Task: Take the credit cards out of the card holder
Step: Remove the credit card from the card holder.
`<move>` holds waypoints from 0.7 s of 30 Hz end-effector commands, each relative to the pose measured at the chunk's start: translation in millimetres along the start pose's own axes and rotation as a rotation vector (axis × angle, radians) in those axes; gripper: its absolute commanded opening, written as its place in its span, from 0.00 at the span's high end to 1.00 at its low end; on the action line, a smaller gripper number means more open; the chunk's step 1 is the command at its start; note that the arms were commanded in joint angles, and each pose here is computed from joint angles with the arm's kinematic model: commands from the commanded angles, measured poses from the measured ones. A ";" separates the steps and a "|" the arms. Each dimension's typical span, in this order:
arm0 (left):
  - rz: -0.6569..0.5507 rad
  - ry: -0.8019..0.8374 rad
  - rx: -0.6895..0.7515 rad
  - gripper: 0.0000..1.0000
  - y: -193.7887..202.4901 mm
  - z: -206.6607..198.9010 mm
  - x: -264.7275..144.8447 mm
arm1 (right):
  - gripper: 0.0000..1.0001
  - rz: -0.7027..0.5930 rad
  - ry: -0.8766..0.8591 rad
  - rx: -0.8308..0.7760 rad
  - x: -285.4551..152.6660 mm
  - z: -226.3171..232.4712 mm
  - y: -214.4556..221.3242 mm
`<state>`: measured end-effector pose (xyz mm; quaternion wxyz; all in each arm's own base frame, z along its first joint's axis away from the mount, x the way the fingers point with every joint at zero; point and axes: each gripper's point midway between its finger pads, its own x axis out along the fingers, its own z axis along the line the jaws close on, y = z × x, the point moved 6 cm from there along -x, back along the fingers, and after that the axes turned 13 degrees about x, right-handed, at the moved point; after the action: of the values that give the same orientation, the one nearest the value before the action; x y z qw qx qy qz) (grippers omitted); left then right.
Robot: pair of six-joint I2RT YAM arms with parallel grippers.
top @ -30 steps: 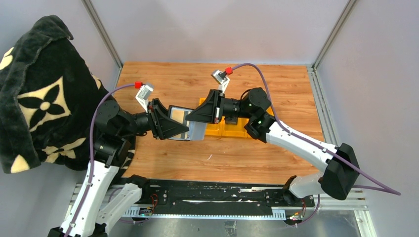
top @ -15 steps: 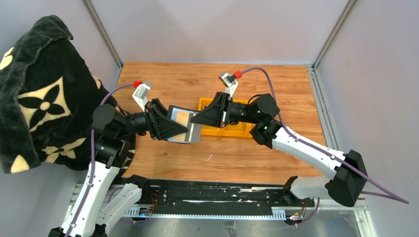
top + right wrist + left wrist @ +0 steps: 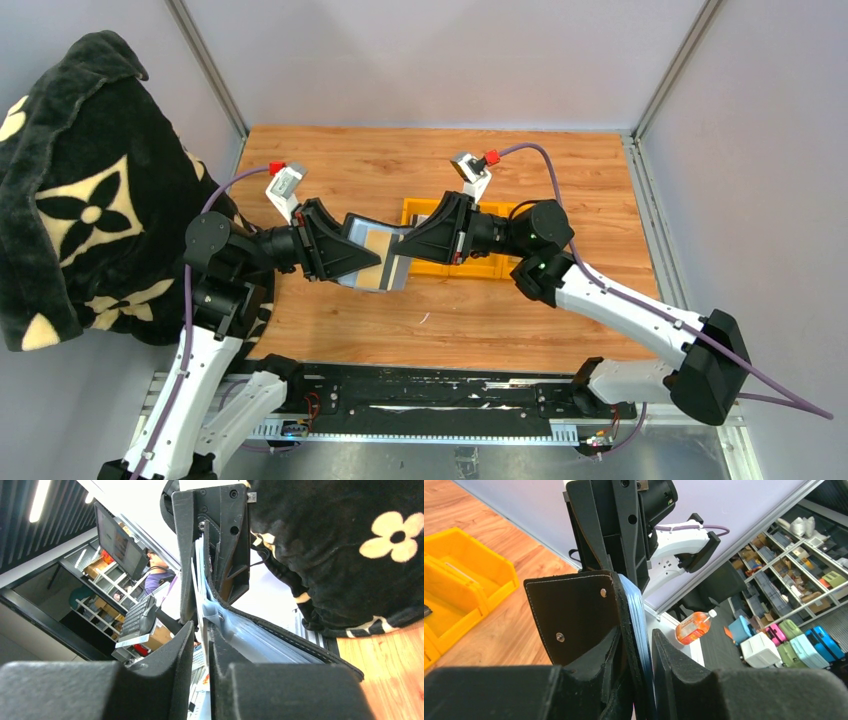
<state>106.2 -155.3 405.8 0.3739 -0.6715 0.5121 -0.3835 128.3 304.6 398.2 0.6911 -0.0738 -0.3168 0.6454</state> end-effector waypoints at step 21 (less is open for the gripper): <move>-0.059 -0.028 0.060 1.00 -18.3 -6.7 2.0 | 1.00 0.026 -0.100 -0.047 -13.2 14.7 13.0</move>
<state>110.4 -156.4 407.9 0.3777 -0.6811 0.5024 -0.3754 119.3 298.9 394.7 0.6724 -0.0377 -0.3456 0.6534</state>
